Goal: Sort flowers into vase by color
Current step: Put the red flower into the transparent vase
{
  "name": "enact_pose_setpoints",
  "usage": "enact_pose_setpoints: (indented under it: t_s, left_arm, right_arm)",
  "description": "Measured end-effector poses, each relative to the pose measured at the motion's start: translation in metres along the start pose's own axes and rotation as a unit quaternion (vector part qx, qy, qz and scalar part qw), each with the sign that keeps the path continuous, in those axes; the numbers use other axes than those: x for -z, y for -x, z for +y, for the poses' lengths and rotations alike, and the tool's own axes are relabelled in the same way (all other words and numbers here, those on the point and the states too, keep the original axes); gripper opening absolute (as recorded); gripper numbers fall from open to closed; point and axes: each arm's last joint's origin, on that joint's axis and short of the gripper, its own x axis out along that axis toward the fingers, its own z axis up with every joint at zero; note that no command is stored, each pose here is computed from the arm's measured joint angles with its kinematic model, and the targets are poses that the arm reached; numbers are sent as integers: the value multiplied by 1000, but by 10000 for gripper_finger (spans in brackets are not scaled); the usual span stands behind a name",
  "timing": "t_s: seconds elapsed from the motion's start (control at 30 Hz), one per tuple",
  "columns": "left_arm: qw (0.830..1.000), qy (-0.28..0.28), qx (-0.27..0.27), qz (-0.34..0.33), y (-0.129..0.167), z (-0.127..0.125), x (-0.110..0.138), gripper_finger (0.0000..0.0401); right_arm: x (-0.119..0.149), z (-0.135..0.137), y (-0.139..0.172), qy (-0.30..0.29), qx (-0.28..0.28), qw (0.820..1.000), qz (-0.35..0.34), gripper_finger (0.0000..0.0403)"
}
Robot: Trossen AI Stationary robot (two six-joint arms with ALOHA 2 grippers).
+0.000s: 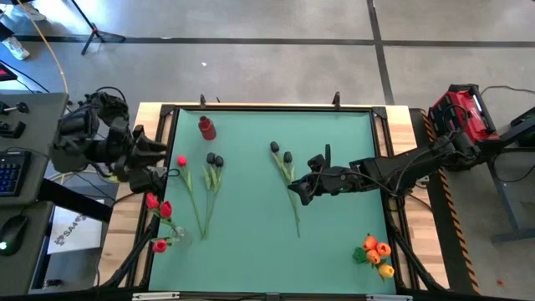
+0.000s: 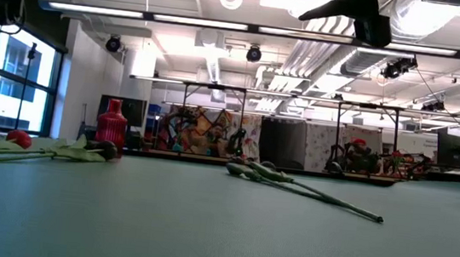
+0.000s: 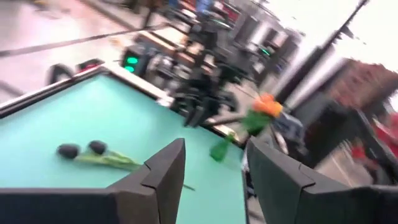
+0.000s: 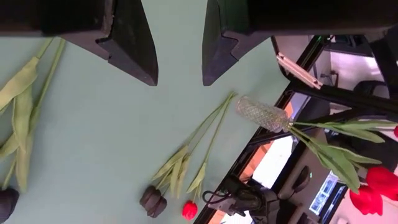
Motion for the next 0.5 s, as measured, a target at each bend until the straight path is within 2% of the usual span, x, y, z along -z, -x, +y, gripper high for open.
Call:
enact_pose_setpoints:
  t_s: [0.2, 0.37, 0.5]
  left_arm:
    - [998, 35, -54, -2, -1, 17, 7, 138]
    - [996, 37, -86, -9, -6, 14, 11, 135]
    - [994, 35, -101, 10, -12, 5, 16, 135]
  right_arm:
    - [-14, -7, -5, -13, 6, 1000, -11, 114]
    - [-35, -14, -10, 10, -33, 999, 8, 114]
    - [-50, -16, -12, 43, -74, 996, 4, 114]
